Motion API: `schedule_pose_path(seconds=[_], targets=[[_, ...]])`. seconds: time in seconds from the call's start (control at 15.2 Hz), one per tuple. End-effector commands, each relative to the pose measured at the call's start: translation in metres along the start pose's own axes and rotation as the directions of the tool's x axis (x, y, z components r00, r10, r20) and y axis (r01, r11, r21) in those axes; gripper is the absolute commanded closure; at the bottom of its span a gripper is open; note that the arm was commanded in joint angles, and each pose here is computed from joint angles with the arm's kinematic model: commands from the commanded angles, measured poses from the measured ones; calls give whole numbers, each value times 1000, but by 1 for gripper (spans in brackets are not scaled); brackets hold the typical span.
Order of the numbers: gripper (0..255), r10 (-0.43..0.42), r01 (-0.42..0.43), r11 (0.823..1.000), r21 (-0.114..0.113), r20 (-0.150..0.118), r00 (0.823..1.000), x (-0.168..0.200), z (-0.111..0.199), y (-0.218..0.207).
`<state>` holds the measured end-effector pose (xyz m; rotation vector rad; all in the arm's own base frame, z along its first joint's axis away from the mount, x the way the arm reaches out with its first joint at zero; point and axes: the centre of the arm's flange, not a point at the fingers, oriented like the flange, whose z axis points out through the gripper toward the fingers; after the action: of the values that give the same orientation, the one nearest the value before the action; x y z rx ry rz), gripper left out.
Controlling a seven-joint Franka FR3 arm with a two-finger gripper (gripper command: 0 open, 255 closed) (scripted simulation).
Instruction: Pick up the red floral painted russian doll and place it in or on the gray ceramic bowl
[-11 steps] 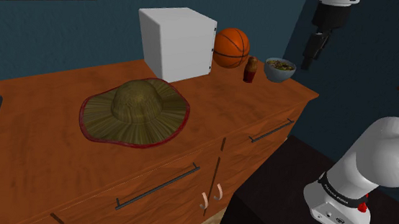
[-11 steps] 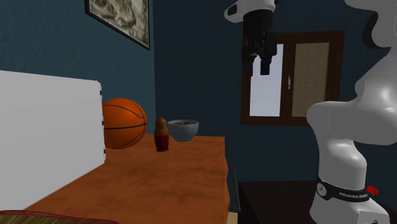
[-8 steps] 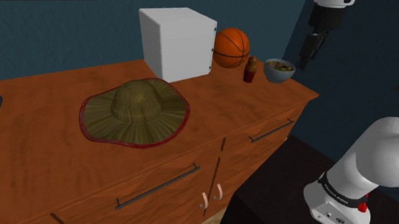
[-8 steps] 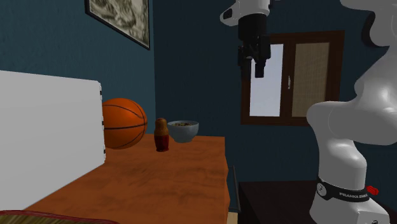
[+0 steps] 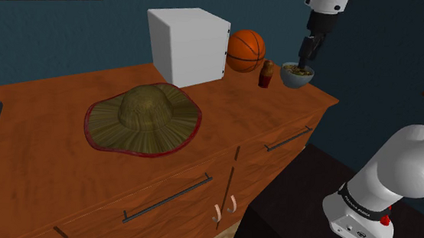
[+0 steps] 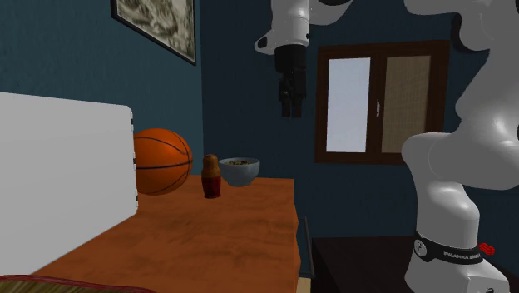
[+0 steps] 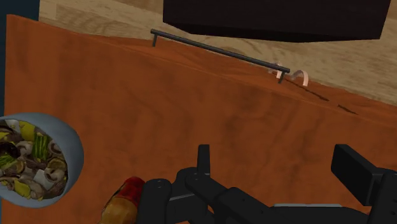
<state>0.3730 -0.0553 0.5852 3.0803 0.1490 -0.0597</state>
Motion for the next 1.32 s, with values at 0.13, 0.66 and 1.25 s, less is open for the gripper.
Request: schedule_pose_path(seconds=[0.13,0.66,1.25], targets=[[0,3,-3,1000,3,-5,1000,37,23,37],[0,7,-7,1000,11,-16,1000,109,61,104],[0,13,-12,1000,20,-27,1000,190,103,180]])
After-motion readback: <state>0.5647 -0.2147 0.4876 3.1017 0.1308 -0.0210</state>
